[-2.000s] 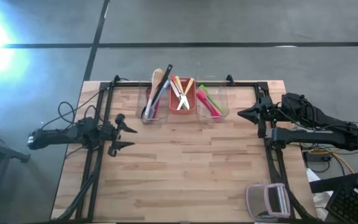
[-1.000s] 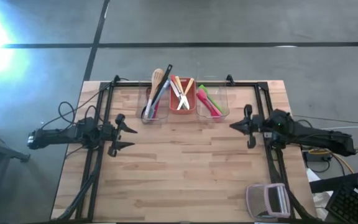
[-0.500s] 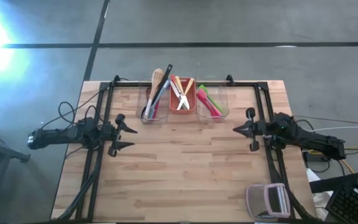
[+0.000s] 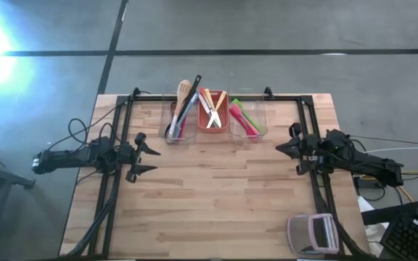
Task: Pick & Place Kitchen Items
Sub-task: Return to Home Position
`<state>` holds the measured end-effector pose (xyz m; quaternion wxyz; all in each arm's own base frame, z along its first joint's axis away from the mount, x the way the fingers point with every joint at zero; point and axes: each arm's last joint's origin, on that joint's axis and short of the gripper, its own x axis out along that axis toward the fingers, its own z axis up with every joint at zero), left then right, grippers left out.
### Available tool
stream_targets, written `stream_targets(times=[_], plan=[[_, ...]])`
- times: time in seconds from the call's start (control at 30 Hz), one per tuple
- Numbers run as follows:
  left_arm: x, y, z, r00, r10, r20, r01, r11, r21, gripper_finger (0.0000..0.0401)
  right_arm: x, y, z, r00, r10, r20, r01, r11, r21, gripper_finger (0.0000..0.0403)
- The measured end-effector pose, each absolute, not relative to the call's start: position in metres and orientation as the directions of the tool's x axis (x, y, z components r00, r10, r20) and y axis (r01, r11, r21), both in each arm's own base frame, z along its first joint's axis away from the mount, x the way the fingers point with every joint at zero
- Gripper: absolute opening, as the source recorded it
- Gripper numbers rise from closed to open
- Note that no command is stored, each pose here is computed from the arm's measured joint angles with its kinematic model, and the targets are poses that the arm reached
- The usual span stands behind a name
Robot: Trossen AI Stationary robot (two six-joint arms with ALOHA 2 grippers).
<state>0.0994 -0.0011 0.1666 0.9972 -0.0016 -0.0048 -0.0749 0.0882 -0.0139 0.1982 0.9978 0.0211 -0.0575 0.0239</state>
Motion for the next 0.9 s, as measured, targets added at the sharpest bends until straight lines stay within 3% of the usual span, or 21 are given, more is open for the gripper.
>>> stream_targets(times=[0.7,0.9], plan=[[0.099,-0.001,0.167,0.989,-0.149,0.01,0.149,0.989,-0.002,0.0247,0.094,-0.015,0.179,0.994,0.038,0.106,-0.044,0.998,0.055,0.0009],[0.099,-0.001,0.167,0.989,-0.15,0.01,0.15,0.989,-0.002,0.0247,0.094,-0.016,0.177,0.995,0.038,0.091,-0.038,0.999,0.0,0.0008]])
